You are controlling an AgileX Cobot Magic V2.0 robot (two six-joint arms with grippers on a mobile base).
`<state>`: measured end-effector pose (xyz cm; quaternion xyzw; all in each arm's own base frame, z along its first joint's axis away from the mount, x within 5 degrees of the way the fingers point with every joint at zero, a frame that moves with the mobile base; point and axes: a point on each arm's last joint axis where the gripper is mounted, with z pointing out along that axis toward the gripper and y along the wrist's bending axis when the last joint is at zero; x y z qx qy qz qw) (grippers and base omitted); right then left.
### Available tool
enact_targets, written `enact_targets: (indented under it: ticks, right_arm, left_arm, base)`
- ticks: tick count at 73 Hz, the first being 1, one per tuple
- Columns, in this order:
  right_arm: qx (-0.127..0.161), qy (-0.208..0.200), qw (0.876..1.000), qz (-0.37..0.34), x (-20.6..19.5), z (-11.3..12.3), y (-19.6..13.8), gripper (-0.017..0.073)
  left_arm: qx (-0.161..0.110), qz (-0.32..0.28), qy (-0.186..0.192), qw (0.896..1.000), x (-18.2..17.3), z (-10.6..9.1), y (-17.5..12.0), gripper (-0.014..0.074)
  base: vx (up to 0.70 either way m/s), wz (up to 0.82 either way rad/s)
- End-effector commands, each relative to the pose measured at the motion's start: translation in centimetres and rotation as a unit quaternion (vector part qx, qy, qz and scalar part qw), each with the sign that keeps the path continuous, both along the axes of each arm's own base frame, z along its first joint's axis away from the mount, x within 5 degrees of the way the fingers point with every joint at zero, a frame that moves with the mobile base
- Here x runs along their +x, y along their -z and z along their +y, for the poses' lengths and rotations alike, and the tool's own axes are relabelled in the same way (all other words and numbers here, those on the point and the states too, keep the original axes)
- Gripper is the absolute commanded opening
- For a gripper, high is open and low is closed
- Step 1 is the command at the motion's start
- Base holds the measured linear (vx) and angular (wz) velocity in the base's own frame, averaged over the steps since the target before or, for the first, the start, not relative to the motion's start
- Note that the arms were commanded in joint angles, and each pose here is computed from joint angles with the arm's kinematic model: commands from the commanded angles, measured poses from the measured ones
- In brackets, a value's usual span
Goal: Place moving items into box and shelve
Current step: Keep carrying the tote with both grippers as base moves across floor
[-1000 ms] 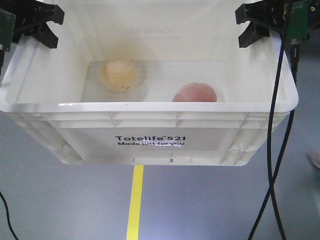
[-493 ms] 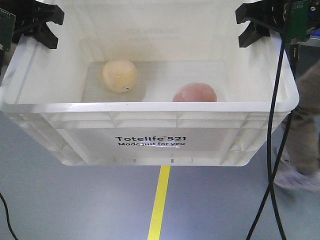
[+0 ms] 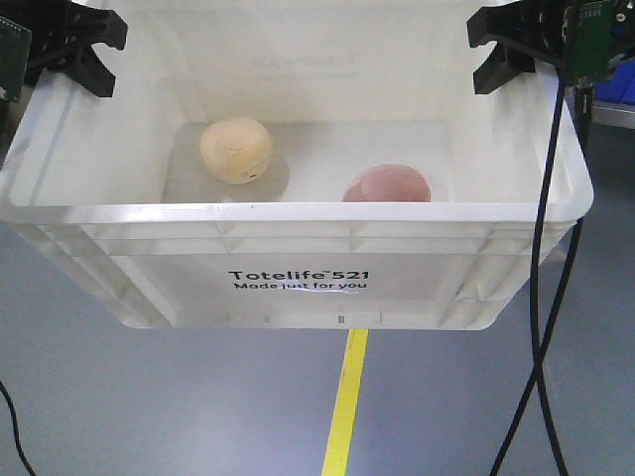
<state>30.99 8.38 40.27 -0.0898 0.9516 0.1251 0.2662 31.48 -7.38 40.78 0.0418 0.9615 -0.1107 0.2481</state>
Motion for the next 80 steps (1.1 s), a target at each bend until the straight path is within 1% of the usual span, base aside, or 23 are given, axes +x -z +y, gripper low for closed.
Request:
enact_targets:
  ticks: [1, 36, 80]
  right_arm:
    - [0.079, -0.015, 0.992, -0.092, -1.35, 0.95, -3.99, -0.001]
    - [0.078, -0.015, 0.993, -0.092, -1.35, 0.94, -3.99, -0.001]
    - [0.078, -0.015, 0.993, -0.093, -1.34, 0.93, -3.99, -0.001]
  left_arm:
    - [-0.075, -0.089, 0.012, 0.993, -1.29, -1.12, -3.77, -0.0017]
    - [-0.075, -0.089, 0.012, 0.993, -1.29, -1.11, -3.77, -0.0017]
    - [-0.075, -0.089, 0.012, 0.993, -1.29, -1.12, -3.77, -0.0017]
  base:
    - [0.46, 0.05]
    - [0.5, 0.08]
    - [0.56, 0.06]
